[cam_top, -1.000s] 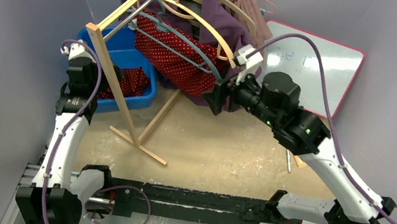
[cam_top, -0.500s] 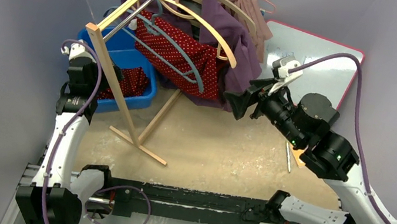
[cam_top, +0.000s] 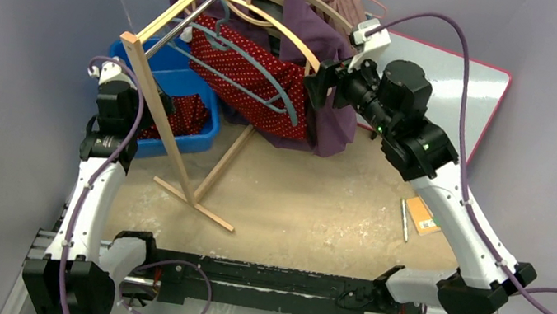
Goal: Remove the skirt from the hanger
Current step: Pick up the hanger from the clothesline.
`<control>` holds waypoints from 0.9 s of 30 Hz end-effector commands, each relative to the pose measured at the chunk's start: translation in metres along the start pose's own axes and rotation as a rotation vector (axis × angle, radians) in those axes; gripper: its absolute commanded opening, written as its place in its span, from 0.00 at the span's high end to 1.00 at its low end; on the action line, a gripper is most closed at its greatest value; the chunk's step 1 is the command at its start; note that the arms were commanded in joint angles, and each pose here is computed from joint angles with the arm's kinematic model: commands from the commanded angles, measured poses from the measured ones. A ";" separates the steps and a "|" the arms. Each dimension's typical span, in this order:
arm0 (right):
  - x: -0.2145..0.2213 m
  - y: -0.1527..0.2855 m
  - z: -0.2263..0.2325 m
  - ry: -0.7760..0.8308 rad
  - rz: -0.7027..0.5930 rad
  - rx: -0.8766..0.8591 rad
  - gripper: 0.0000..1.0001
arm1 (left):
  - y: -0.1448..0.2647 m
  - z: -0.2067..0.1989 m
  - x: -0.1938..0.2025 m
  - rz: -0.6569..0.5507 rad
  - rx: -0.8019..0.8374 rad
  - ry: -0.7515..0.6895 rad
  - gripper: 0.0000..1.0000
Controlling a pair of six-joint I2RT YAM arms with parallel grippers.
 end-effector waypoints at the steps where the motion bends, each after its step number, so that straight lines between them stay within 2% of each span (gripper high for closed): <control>1: -0.045 0.013 -0.001 0.045 -0.172 -0.062 0.22 | 0.000 -0.007 -0.008 -0.045 0.048 0.026 0.07; 8: -0.056 0.004 -0.002 0.087 -0.222 -0.098 0.21 | 0.002 -0.007 -0.009 -0.051 0.053 0.027 0.07; 15: -0.050 -0.035 -0.008 0.152 -0.171 -0.165 0.22 | 0.003 -0.007 -0.009 -0.055 0.053 0.023 0.07; 19: -0.044 -0.059 -0.005 0.174 -0.123 -0.214 0.27 | 0.003 -0.006 -0.009 -0.056 0.050 0.022 0.07; 22: -0.043 -0.069 -0.002 0.169 -0.122 -0.243 0.37 | 0.003 -0.006 -0.008 -0.053 0.044 0.020 0.07; 27: -0.037 -0.077 0.001 0.178 -0.108 -0.285 0.42 | 0.004 -0.006 -0.009 -0.059 0.050 0.020 0.06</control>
Point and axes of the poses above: each gripper's point midway between its finger pads, its own y axis back along the fingers, its own z axis along the line the jaws close on, x = y × z, the point moved 9 cm from there along y, back along the fingers, and after that the axes turned 7 degrees about y, right-handed, at the moved point
